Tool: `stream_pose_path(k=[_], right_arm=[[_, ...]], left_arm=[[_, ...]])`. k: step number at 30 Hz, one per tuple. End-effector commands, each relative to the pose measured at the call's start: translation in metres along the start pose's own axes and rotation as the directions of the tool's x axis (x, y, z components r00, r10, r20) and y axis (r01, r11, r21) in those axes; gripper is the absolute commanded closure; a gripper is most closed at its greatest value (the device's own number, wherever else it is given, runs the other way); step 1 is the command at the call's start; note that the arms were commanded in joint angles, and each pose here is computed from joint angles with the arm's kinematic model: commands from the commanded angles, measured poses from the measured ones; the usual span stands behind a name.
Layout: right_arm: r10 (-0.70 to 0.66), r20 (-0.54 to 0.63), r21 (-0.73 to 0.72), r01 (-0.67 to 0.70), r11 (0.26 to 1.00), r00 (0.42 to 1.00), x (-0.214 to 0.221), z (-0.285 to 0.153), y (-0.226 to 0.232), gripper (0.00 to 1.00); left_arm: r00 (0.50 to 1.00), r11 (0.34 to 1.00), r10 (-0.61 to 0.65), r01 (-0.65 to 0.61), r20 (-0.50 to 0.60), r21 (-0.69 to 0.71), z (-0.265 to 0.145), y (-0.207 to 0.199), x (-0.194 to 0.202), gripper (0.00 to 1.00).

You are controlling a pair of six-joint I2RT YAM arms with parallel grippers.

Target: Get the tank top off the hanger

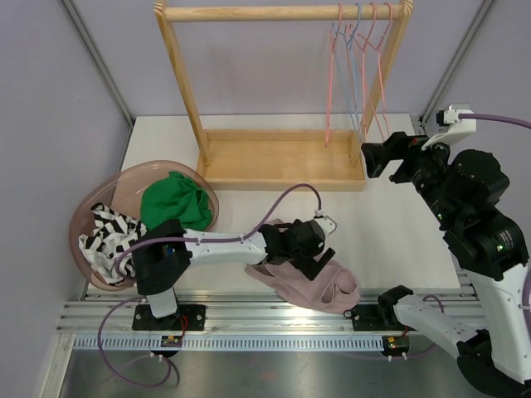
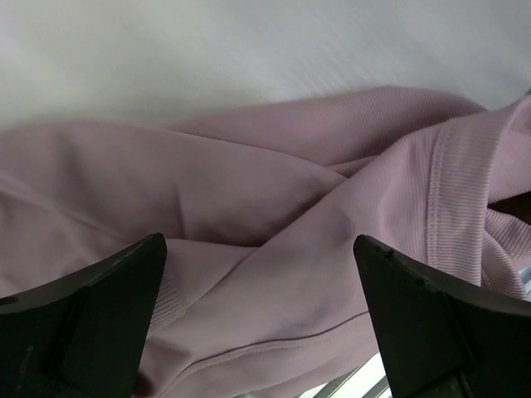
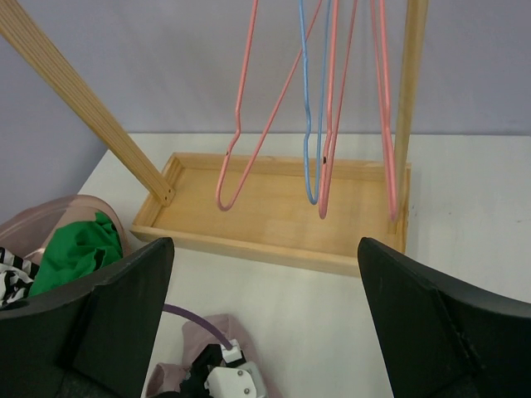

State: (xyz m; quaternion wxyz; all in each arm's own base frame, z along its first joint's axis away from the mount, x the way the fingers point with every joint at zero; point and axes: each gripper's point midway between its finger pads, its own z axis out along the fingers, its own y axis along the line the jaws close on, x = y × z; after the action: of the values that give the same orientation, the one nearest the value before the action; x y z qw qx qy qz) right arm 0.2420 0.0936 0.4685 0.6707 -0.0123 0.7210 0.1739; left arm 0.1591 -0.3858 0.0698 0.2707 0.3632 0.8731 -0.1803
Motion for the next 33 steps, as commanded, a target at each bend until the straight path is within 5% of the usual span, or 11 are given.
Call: stream_pose_path(k=[1,7,10,11,15,24,33], right_arm=[[0.004,-0.043,-0.017,-0.005,1.0,0.999,0.015,0.007,0.002,0.0],[0.024,-0.058,-0.097,-0.03,0.995,0.998,0.025,0.004,0.016,0.01],[0.037,-0.053,-0.155,-0.044,0.987,0.998,0.023,-0.001,0.026,0.01],[0.04,-0.044,-0.167,-0.047,0.985,0.998,0.021,-0.003,0.028,0.01],[0.049,-0.011,-0.204,-0.05,0.978,0.999,0.012,-0.015,0.032,0.0],[0.056,0.019,-0.197,-0.051,0.979,0.998,0.009,-0.023,0.029,0.01],[0.045,0.017,-0.168,-0.041,0.985,0.999,0.014,-0.017,0.023,0.0]], left_arm=[[0.999,0.997,0.034,-0.031,-0.032,0.07,0.008,-0.03,0.004,0.01],[0.989,0.997,0.031,-0.02,-0.143,0.08,0.041,-0.032,0.045,0.01],[0.98,0.998,0.034,-0.023,-0.194,0.06,0.054,-0.026,0.063,0.32],[0.979,0.998,0.032,-0.022,-0.204,0.052,0.056,-0.024,0.066,0.63],[0.979,1.0,0.011,-0.009,-0.206,0.008,0.054,-0.014,0.069,1.0],[0.991,0.948,-0.128,0.132,0.035,-0.289,-0.023,0.066,-0.004,1.0],[0.923,0.833,-0.269,0.367,0.276,-0.415,-0.143,0.166,-0.061,1.0]])
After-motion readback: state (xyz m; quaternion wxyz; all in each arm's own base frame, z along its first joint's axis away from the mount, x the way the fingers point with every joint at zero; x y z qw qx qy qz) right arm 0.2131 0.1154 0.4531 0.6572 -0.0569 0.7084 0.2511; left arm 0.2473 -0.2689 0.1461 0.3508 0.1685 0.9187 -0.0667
